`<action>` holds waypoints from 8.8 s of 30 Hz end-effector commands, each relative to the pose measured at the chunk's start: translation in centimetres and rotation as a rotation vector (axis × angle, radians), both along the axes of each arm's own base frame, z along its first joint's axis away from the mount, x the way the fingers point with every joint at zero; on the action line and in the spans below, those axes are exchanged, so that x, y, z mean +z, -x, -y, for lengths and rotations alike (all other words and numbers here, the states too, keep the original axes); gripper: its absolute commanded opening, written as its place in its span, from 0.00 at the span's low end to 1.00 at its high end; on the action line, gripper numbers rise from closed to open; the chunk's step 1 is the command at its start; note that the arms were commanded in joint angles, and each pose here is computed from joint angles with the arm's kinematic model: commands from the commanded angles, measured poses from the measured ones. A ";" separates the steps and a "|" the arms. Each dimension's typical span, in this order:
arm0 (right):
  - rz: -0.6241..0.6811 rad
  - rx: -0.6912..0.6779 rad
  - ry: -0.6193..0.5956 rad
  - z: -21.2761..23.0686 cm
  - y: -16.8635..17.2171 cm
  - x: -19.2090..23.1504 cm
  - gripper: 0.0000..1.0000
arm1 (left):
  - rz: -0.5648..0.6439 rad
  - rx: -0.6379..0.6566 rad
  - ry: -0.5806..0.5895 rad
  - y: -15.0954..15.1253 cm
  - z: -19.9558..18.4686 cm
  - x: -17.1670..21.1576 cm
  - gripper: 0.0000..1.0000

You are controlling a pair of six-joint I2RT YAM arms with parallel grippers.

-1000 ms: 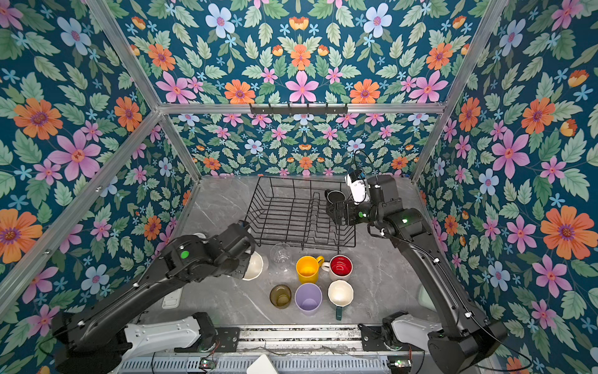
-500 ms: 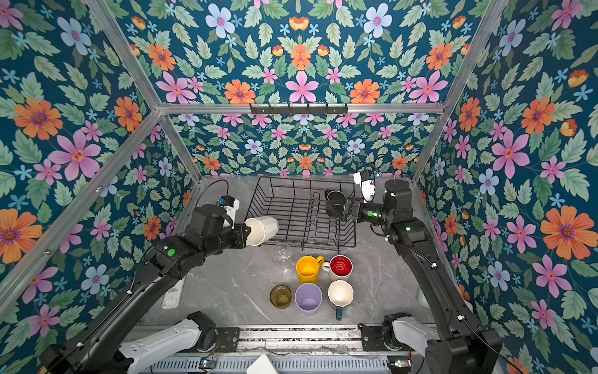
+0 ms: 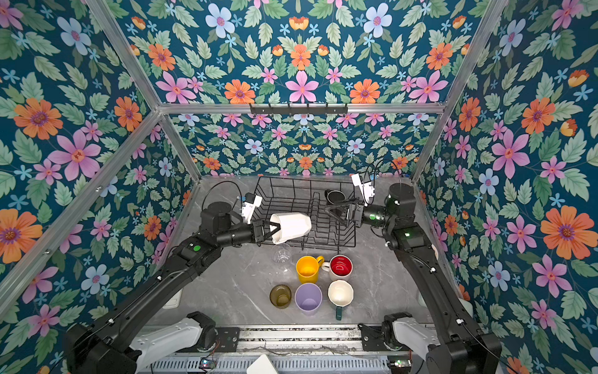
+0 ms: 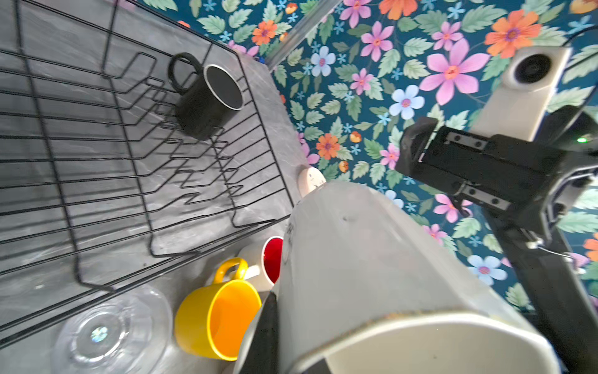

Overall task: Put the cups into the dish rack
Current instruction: 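Hold the white mug over the rack in the left gripper while right gripper grasps it, then open the left gripper and draw it back while the right gripper holds the mug, then carry the white mug over the rack with the right gripper, then lower the white mug upside down beside the black mug and release it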

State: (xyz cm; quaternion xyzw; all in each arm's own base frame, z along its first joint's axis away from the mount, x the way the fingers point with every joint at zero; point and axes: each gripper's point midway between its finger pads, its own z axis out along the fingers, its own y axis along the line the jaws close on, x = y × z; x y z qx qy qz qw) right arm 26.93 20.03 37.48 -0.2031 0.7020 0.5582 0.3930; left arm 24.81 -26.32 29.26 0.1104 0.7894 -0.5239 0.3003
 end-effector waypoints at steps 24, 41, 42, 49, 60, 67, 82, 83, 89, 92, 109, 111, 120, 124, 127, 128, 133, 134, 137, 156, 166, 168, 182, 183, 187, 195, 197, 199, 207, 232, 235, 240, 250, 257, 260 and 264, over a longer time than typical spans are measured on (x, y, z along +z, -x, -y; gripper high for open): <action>0.083 0.206 -0.026 -5.5 1.9 -0.9 0.99 | 0.085 -0.171 0.242 1.0 2.3 4.4 0.00; 0.053 0.308 -0.006 -9.3 3.2 -2.3 0.99 | 0.081 -0.184 0.256 1.3 2.3 4.6 0.00; 0.052 0.311 -0.006 -9.5 3.3 -2.3 0.99 | 0.081 -0.187 0.256 1.4 2.3 4.6 0.00; 0.051 0.332 -0.006 -10.1 3.5 -2.4 0.96 | 0.080 -0.190 0.255 1.4 2.4 4.5 0.00; 0.047 0.348 -0.004 -10.2 3.6 -2.5 0.61 | 0.078 -0.195 0.258 1.3 2.5 4.6 0.00; 0.052 0.351 0.000 -10.2 3.7 -2.4 0.38 | 0.071 -0.199 0.257 1.3 2.5 4.5 0.00; 0.066 0.317 -0.011 -10.0 3.6 -1.1 0.00 | 0.062 -0.207 0.248 1.3 2.6 4.2 0.00; 0.073 0.308 -0.014 -9.9 3.6 -0.8 0.00 | 0.058 -0.207 0.244 1.3 2.6 4.1 0.02; 0.095 0.281 -0.003 -9.5 3.7 0.2 0.00 | 0.052 -0.197 0.213 1.4 2.4 3.8 0.19; 0.098 0.273 -0.001 -9.3 3.8 0.5 0.00 | 0.048 -0.182 0.198 1.4 2.2 3.5 0.37; 0.055 0.100 0.092 -5.1 2.6 1.4 0.00 | 0.064 0.220 -0.051 -3.2 -4.1 0.9 0.77; 0.050 0.059 0.126 -4.5 2.2 1.2 0.00 | 0.076 0.337 -0.129 -4.1 -6.1 0.5 0.80; -0.074 -0.162 0.299 -2.2 -1.1 -0.3 0.00 | 0.238 0.747 -0.219 -3.3 -14.6 3.5 0.99; -0.092 -0.224 0.355 -1.5 -2.2 -1.1 0.00 | 0.293 0.832 -0.204 -1.8 -16.9 4.4 1.00; -0.108 -0.252 0.396 -1.1 -2.9 -1.8 0.00 | 0.301 0.868 -0.206 -0.9 -18.0 4.4 1.00; -0.114 -0.259 0.407 -1.1 -3.1 -2.0 0.00 | 0.300 0.877 -0.210 -0.6 -18.3 4.4 1.00; -0.137 -0.310 0.486 -0.5 -4.9 -3.2 0.00 | 0.300 0.909 -0.213 0.1 -19.3 4.2 1.00; -0.141 -0.319 0.500 -0.4 -5.2 -3.4 0.00 | 0.301 0.913 -0.213 0.2 -19.4 4.2 1.00; -0.156 -0.343 0.549 -0.2 -6.4 -4.2 0.00 | 0.302 0.921 -0.213 0.4 -19.6 4.2 1.00; -0.186 -0.399 0.865 -1.5 -13.4 -9.5 0.00 | 0.302 0.978 -0.233 1.6 -21.2 3.6 1.00; -0.212 -0.393 0.977 -2.3 -17.0 -12.4 0.00 | 0.295 1.010 -0.210 2.8 -22.3 3.4 1.00; -0.211 -0.397 1.004 -2.3 -17.5 -12.9 0.00 | 0.296 1.017 -0.201 3.1 -22.5 3.4 1.00; -0.239 -0.391 1.130 -2.5 -20.1 -17.3 0.00 | 0.299 1.015 -0.204 3.5 -22.7 3.7 1.00; -0.241 -0.392 1.135 -2.5 -20.3 -17.6 0.00 | 0.301 1.012 -0.207 3.5 -22.6 3.7 1.00; -0.256 -0.381 1.147 -2.7 -20.7 -18.7 0.00 | 0.304 1.008 -0.210 3.4 -22.6 3.9 1.00; -0.279 -0.359 1.172 -3.4 -21.1 -20.6 0.00 | 0.307 1.012 -0.218 3.5 -22.7 4.0 1.00; -0.282 -0.350 1.188 -3.5 -21.1 -21.1 0.00 | 0.308 1.012 -0.218 3.5 -22.7 4.0 1.00; -0.289 -0.338 1.200 -3.7 -21.0 -21.6 0.00 | 0.307 1.011 -0.219 3.5 -22.7 4.0 1.00; -0.303 -0.326 1.225 -4.0 -20.9 -22.8 0.00 | 0.306 1.009 -0.220 3.5 -22.7 3.9 1.00; -0.339 -0.294 1.272 -4.1 -21.2 -25.7 0.37 | 0.303 1.001 -0.227 3.1 -22.4 3.7 1.00; -0.340 -0.289 1.269 -4.2 -21.2 -25.8 0.52 | 0.302 0.999 -0.227 3.1 -22.3 3.7 1.00; -0.330 -0.286 1.262 -4.3 -21.3 -25.6 0.67 | 0.301 0.998 -0.225 3.1 -22.3 3.7 1.00; -0.317 -0.277 1.256 -4.4 -21.3 -25.4 0.86 | 0.300 0.996 -0.226 3.1 -22.2 3.6 1.00; -0.308 -0.283 1.255 -4.4 -21.4 -25.0 0.91 | 0.301 0.999 -0.225 3.2 -22.3 3.6 1.00; -0.297 -0.289 1.244 -4.5 -21.4 -24.4 0.91 | 0.301 1.001 -0.222 3.2 -22.4 3.7 1.00; -0.279 -0.308 1.223 -4.5 -21.5 -23.0 0.92 | 0.297 1.003 -0.223 3.3 -22.4 3.5 1.00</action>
